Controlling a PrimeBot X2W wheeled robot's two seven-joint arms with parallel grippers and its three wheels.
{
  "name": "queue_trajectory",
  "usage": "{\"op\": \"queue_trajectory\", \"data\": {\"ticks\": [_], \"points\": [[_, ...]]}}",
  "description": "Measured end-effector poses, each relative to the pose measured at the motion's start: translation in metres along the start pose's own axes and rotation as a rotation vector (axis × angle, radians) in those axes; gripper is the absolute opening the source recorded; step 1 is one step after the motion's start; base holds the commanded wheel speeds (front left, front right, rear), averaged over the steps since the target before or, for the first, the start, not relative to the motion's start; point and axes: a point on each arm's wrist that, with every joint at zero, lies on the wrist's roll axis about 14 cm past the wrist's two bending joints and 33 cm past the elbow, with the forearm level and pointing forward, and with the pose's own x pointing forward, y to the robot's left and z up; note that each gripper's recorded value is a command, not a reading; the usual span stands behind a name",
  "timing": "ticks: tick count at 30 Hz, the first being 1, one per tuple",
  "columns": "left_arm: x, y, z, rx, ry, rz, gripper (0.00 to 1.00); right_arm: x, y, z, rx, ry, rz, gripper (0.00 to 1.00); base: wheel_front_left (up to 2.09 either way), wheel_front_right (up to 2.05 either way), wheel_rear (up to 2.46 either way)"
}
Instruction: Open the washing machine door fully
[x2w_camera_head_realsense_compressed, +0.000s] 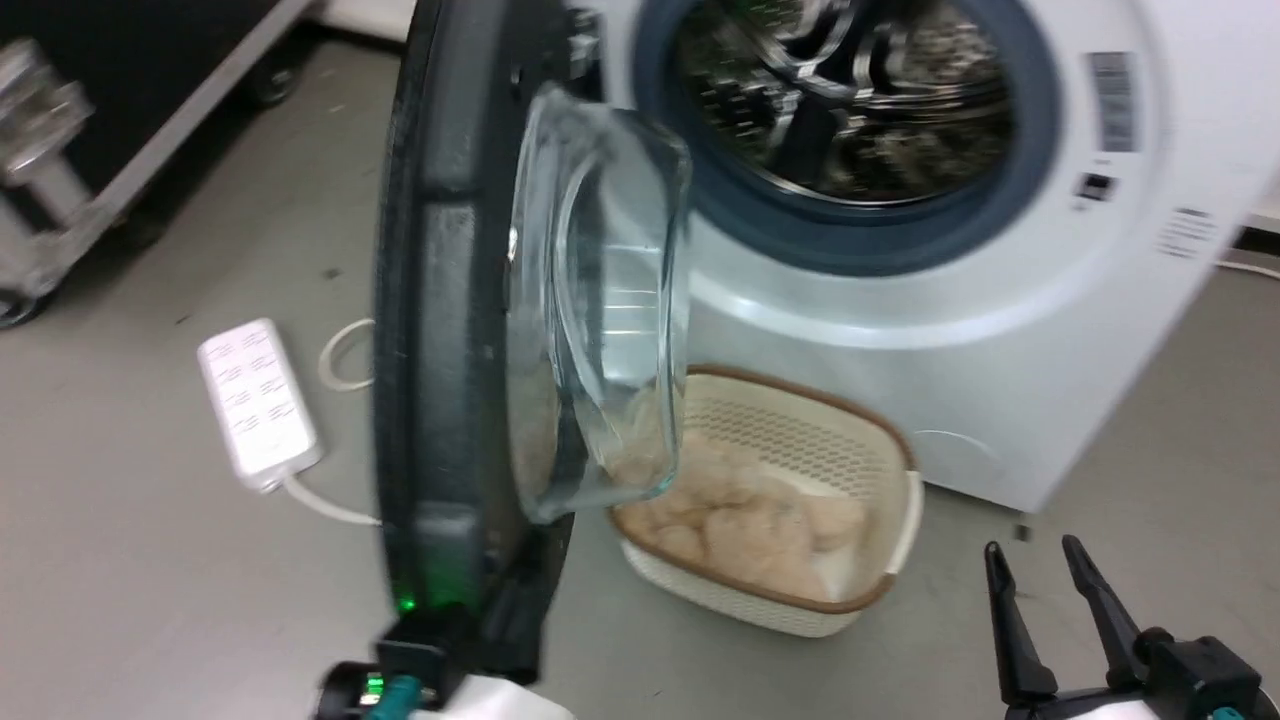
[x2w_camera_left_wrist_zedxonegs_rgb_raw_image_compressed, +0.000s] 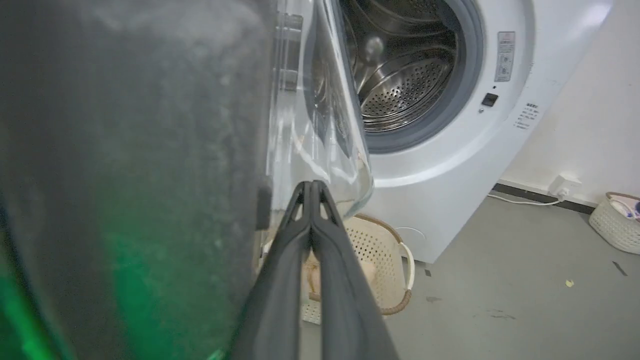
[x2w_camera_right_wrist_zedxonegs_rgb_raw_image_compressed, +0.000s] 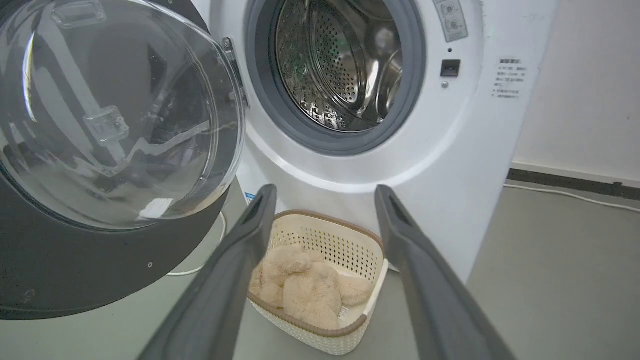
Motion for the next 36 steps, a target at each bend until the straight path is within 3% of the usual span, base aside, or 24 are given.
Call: {"op": "queue_trajectory", "data": {"ticks": [10, 11, 20, 29, 30, 36], "points": [[-0.008, 0.111, 0.012, 0.039, -0.003, 0.317, 0.0, 0.027, 0.028, -0.028, 0.013, 0.062, 0.105, 1.0, 0.0, 0.0, 0.0], [-0.005, 0.131, 0.019, 0.067, -0.007, 0.355, 0.0, 0.029, 0.028, -0.034, 0.01, 0.077, 0.109, 1.0, 0.0, 0.0, 0.0], [0.019, 0.214, 0.043, 0.129, -0.008, 0.503, 0.0, 0.042, 0.009, -0.049, -0.032, 0.115, 0.073, 1.0, 0.0, 0.0, 0.0], [0.05, 0.265, 0.062, 0.176, -0.014, 0.596, 0.0, 0.047, -0.019, -0.062, -0.076, 0.162, 0.041, 1.0, 0.0, 0.0, 0.0], [0.055, 0.286, 0.064, 0.186, -0.007, 0.637, 0.0, 0.046, -0.031, -0.065, -0.095, 0.177, 0.025, 1.0, 0.0, 0.0, 0.0], [0.058, 0.293, 0.068, 0.18, -0.035, 0.642, 0.0, 0.045, -0.034, -0.059, -0.105, 0.169, 0.018, 1.0, 0.0, 0.0, 0.0]]}}
